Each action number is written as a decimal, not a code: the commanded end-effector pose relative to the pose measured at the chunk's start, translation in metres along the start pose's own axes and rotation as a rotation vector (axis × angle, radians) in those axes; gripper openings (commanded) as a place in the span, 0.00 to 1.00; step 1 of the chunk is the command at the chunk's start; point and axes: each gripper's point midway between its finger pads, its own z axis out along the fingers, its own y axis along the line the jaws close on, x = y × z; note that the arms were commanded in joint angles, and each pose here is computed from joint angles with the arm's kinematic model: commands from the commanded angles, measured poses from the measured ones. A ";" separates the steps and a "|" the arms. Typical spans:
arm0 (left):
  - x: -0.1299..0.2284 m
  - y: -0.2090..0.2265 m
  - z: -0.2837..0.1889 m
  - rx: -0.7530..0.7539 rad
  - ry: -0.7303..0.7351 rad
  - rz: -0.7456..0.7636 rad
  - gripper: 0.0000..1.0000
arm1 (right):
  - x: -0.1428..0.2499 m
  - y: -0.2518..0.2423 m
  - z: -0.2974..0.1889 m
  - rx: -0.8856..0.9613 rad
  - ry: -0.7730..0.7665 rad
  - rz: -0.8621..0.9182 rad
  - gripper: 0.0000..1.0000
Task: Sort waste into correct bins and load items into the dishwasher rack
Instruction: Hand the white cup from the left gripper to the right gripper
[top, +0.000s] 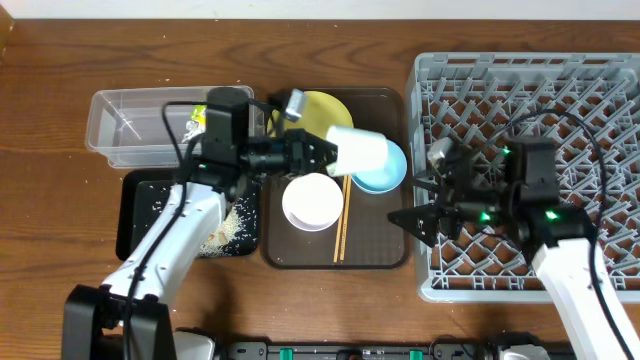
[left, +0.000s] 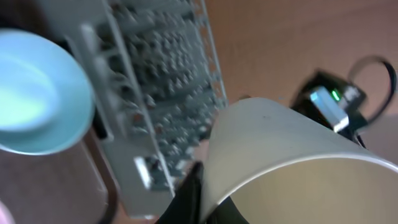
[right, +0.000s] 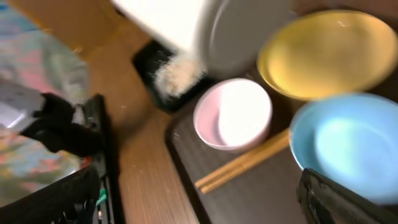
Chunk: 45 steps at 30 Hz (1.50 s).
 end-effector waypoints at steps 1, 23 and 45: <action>0.015 -0.020 0.010 0.079 0.090 0.001 0.06 | -0.018 0.022 0.005 -0.181 -0.072 -0.098 0.99; 0.030 -0.031 0.018 0.117 0.163 -0.066 0.06 | -0.055 0.037 0.000 -0.345 -0.212 -0.277 0.98; 0.042 -0.037 0.028 0.126 0.205 -0.069 0.06 | -0.056 0.033 0.001 -0.318 -0.208 -0.271 0.76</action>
